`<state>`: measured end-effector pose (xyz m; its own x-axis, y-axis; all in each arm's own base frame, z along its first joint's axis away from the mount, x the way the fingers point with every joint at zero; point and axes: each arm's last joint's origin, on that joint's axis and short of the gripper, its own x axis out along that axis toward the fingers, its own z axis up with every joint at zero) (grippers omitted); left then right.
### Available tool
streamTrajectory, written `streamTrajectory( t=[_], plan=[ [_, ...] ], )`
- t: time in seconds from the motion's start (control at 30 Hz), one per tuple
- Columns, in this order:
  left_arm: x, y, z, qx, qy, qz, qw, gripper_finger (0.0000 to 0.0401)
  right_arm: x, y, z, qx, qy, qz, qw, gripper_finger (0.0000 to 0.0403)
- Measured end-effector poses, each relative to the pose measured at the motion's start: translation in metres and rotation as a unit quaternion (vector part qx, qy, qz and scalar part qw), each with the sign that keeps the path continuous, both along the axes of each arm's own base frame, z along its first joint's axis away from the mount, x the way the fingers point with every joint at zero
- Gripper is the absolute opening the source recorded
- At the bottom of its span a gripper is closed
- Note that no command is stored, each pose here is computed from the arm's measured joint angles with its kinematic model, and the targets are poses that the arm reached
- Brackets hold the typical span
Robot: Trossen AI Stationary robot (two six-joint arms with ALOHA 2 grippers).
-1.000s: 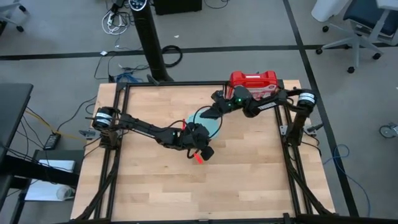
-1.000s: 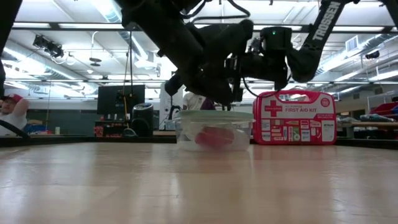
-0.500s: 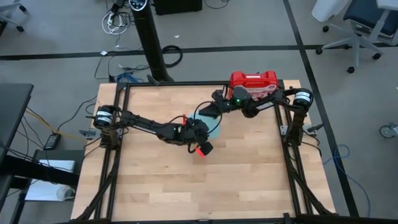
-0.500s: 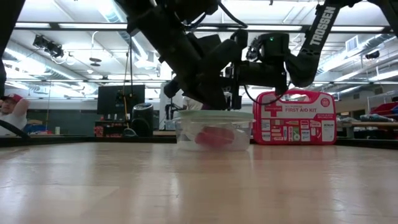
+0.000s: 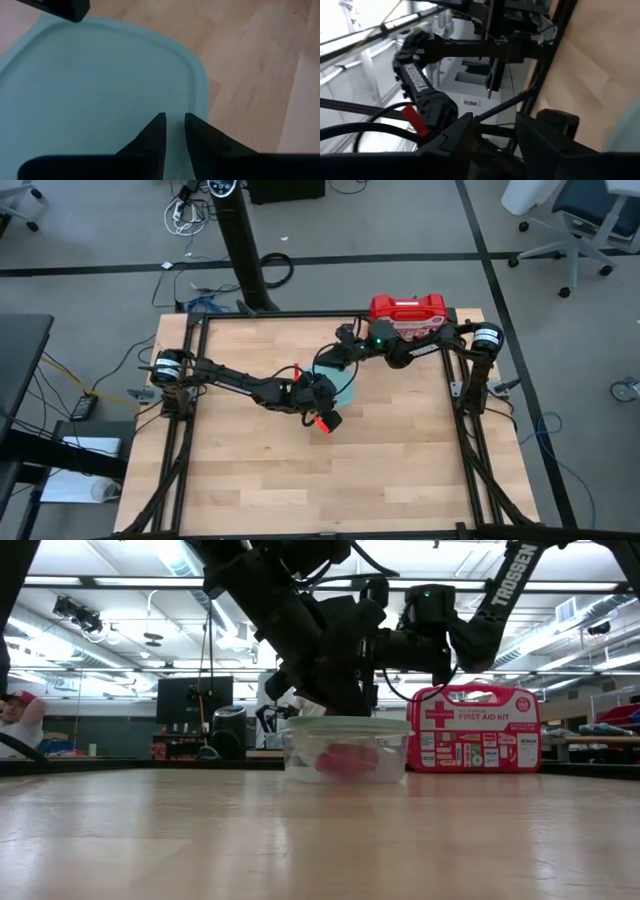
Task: Roll bandage
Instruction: Close the plastic container
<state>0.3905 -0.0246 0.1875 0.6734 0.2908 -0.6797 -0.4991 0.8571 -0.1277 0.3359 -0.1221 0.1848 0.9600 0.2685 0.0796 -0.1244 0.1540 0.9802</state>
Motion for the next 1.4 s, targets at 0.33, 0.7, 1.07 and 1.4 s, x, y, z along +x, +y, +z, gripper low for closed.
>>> streamTrajectory(
  t=[0.33, 0.7, 1.07, 1.4],
  plan=[
    [0.002, -0.012, 0.003, 0.066, -0.007, -0.024, 0.998, 0.0076, 0.001, 0.000, -0.008, -0.015, 0.037, 0.019, 0.999, 0.0149],
    [0.002, -0.023, 0.007, 0.151, -0.008, -0.031, 0.988, 0.0076, -0.006, -0.009, 0.006, -0.002, -0.015, 0.054, 0.998, 0.0149],
    [0.001, -0.039, 0.010, 0.225, 0.006, -0.077, 0.971, 0.0076, -0.003, -0.008, 0.006, -0.013, -0.001, 0.102, 0.995, 0.0149],
    [0.005, -0.014, 0.006, 0.166, 0.011, -0.096, 0.981, 0.0076, -0.003, -0.009, -0.003, -0.017, 0.030, 0.114, 0.993, 0.0149]
  ],
)
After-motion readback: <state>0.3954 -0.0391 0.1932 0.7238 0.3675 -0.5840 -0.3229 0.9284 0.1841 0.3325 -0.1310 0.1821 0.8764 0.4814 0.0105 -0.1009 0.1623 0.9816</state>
